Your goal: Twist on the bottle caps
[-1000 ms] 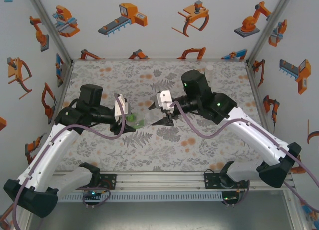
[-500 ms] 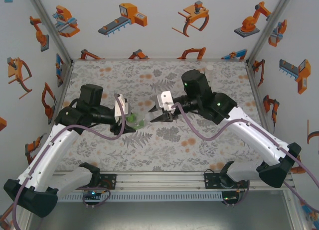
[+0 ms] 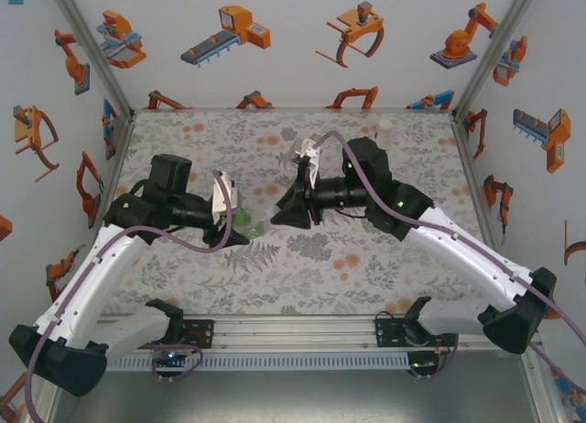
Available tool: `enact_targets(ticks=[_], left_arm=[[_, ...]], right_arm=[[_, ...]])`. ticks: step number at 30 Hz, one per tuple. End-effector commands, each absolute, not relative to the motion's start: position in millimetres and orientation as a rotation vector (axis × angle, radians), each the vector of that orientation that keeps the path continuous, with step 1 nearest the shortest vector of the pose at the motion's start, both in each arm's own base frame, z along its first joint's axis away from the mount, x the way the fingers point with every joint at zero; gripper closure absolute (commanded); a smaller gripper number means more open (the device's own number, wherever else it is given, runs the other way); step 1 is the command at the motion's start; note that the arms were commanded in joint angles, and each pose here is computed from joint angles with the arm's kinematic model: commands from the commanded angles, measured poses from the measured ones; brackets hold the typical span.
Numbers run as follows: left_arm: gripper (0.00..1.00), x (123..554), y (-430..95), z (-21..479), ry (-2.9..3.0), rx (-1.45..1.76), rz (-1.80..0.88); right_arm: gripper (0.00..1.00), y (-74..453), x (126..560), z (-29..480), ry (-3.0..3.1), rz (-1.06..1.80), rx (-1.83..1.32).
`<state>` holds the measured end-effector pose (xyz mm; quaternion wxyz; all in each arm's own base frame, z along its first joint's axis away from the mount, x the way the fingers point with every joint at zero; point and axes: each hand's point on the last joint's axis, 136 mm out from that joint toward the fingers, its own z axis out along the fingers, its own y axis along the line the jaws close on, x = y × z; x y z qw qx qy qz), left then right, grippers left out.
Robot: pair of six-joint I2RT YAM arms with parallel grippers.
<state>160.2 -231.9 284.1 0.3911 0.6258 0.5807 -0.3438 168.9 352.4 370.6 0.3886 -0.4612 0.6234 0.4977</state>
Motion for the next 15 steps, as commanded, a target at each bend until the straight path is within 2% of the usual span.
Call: enact_targets(ticks=[1,7,8,10,11,15], left_arm=[[1.0,155,-235,289,1.416,1.609,-0.893],[0.98,155,-235,293,1.412,1.605,-0.888],[0.89,155,-235,292,1.415,1.602,-0.884],[0.58,158,-234,290,1.433,1.588,-0.87],[0.47,159,-234,289,1.435,1.582,-0.865],[0.25,163,-234,287,1.45,1.554,-0.854]], right_arm=[[1.0,353,170,400,1.588,1.341,-0.993],[1.0,353,173,389,1.678,1.273,-1.033],[1.0,352,174,388,1.689,1.264,-1.035],[1.0,350,176,384,1.717,1.237,-1.028],[1.0,348,178,383,1.729,1.223,-1.019],[1.0,339,192,371,1.817,1.117,-0.954]])
